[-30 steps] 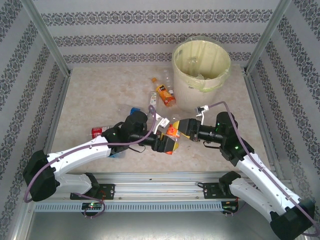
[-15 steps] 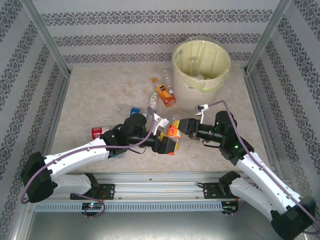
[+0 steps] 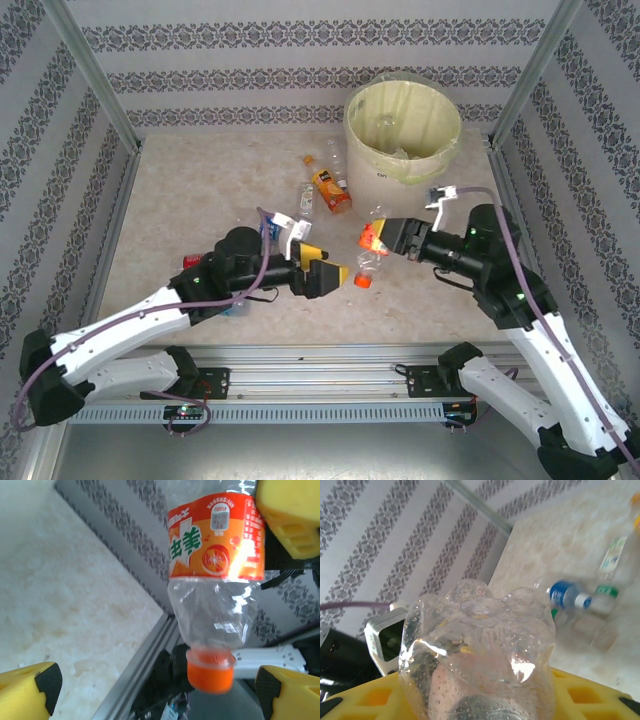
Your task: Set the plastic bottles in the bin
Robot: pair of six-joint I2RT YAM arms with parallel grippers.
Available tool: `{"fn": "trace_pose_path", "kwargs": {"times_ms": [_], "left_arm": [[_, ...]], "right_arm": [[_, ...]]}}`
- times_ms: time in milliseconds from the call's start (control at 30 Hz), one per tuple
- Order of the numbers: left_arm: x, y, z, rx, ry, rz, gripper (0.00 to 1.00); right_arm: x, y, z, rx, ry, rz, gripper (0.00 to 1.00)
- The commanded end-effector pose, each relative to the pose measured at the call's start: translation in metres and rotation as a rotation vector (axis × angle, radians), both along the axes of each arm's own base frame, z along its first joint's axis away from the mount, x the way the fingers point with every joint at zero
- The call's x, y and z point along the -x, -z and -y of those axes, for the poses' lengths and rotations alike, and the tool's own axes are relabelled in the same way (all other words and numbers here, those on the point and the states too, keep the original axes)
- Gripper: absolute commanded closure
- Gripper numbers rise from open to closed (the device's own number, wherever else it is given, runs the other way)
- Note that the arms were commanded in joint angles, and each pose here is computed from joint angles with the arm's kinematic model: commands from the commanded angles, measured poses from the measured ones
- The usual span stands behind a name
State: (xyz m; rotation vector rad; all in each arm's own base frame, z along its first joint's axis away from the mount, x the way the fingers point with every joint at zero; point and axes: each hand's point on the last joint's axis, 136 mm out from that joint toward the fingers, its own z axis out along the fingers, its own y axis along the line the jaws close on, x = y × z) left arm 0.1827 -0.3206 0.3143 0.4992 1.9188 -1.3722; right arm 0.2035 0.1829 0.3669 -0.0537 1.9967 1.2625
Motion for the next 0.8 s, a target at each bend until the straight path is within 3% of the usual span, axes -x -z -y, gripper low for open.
{"fn": "trace_pose_path", "kwargs": {"times_ms": [0, 333, 533, 767], "left_arm": [[-0.006, -0.040, -0.020, 0.079, -0.114, 0.097, 0.00], [-0.009, -0.082, -0.054, 0.127, -0.245, 0.217, 0.00], [-0.014, -0.079, -0.067, 0.004, -0.298, 0.260, 0.00], [-0.017, -0.077, -0.086, -0.119, -0.352, 0.306, 0.00]], "right_arm": [[-0.011, -0.014, 0.026, 0.142, 0.105, 0.074, 0.47], [-0.074, -0.080, 0.072, 0.419, 0.379, 0.262, 0.47], [-0.137, -0.105, 0.094, 0.495, 0.528, 0.335, 0.47], [-0.202, -0.115, 0.102, 0.542, 0.587, 0.350, 0.47]]}}
